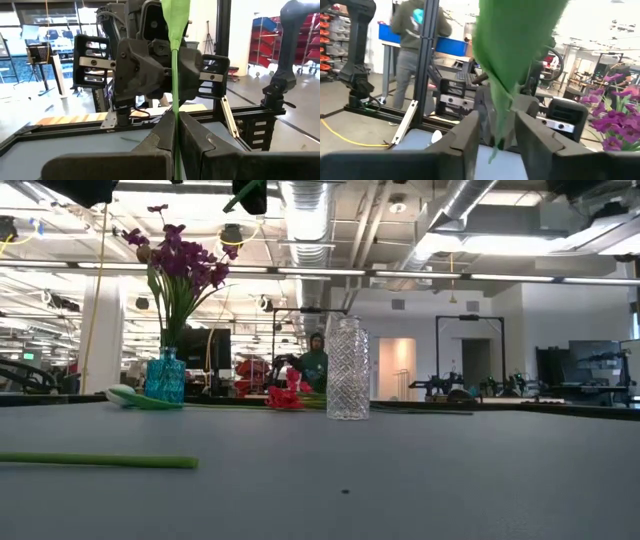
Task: Sort flowers into vase by color
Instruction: Put the dark red tulip into the blue vase
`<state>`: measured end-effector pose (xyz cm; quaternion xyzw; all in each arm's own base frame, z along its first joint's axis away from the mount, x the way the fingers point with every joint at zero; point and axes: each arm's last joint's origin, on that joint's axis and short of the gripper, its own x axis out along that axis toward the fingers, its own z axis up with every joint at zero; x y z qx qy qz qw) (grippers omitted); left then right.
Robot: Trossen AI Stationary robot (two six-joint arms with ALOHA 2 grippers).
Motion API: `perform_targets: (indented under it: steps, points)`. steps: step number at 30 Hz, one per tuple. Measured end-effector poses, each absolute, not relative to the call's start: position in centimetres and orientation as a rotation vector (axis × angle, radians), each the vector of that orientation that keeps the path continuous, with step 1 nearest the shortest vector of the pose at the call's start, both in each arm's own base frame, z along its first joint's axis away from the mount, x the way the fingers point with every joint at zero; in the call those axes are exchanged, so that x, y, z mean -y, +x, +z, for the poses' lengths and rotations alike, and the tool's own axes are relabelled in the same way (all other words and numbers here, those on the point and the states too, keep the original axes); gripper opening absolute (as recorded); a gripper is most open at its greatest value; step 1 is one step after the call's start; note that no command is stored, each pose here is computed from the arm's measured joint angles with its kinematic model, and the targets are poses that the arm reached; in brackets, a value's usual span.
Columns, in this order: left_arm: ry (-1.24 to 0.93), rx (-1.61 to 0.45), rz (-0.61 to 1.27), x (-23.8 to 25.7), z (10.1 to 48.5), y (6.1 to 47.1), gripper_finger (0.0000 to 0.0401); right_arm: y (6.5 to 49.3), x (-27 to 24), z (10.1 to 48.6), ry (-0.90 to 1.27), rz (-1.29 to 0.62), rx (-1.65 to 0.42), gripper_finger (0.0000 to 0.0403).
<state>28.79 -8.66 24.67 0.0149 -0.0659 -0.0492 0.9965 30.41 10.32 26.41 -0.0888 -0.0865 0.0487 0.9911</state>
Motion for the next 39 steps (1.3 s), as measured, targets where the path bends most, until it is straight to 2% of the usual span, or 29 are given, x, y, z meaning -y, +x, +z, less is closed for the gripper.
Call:
perform_targets:
  steps: [8, 12, 17, 21, 25, 32, 39]
  points:
    - [0.016, 0.14, -0.049, 8.5, 24.8, 28.8, 0.0, 30.5, -10.0, 26.5, -0.228, 0.081, 0.18, 0.0017]
    - [0.012, 0.116, -0.011, 8.3, 24.7, 28.8, 0.0021, 30.7, -9.5, 26.4, -0.233, 0.059, 0.174, 0.0019]
    - [0.042, -0.003, 0.088, 7.6, 24.8, 27.9, 0.0077, 30.9, -7.3, 27.1, -0.234, -0.002, 0.182, 0.0018]
    - [0.036, -0.124, 0.193, 6.8, 25.4, 26.2, 0.0122, 31.5, -4.1, 27.2, -0.238, -0.029, 0.183, 0.0017]
    - [0.011, -0.241, 0.199, 6.2, 25.8, 24.1, 0.015, 31.8, 0.8, 27.1, -0.149, -0.022, 0.2, 0.0016]
    - [-0.043, -0.504, 0.228, 5.8, 24.2, 21.6, 0.016, 31.4, 8.4, 26.5, -0.042, -0.194, 0.221, 0.0016]
    - [-0.02, -0.672, 0.312, 5.8, 19.2, 21.2, 0.0158, 36.6, 11.5, 24.5, -0.016, -0.179, 0.187, 0.0016]
